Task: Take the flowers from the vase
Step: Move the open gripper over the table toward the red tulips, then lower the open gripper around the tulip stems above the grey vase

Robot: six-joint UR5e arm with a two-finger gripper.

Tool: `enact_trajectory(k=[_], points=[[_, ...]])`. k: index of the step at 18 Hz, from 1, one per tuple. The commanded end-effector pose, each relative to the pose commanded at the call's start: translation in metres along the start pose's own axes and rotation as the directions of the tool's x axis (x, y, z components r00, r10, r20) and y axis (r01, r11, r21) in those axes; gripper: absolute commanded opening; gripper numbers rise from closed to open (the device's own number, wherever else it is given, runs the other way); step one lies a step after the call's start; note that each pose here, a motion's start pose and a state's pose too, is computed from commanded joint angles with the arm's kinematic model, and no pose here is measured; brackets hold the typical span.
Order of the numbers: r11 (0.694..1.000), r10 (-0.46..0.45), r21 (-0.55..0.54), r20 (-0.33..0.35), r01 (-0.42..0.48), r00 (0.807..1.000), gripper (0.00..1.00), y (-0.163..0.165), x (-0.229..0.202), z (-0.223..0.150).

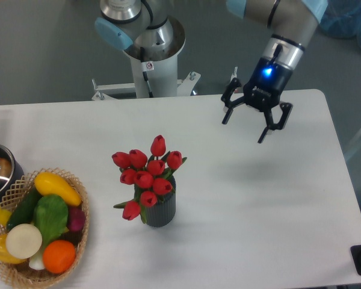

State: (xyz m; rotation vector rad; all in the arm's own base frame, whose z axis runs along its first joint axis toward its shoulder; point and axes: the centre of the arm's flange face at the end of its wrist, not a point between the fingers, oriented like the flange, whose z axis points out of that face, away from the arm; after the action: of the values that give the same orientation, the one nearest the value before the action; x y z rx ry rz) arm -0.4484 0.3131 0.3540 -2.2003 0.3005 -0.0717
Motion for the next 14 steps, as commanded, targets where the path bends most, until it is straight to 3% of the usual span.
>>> enact_trajectory(k=[14], points=[[0.998,0.04,0.042,-0.077,-0.037,0.996,1.0,-0.007,0.006,0.055]])
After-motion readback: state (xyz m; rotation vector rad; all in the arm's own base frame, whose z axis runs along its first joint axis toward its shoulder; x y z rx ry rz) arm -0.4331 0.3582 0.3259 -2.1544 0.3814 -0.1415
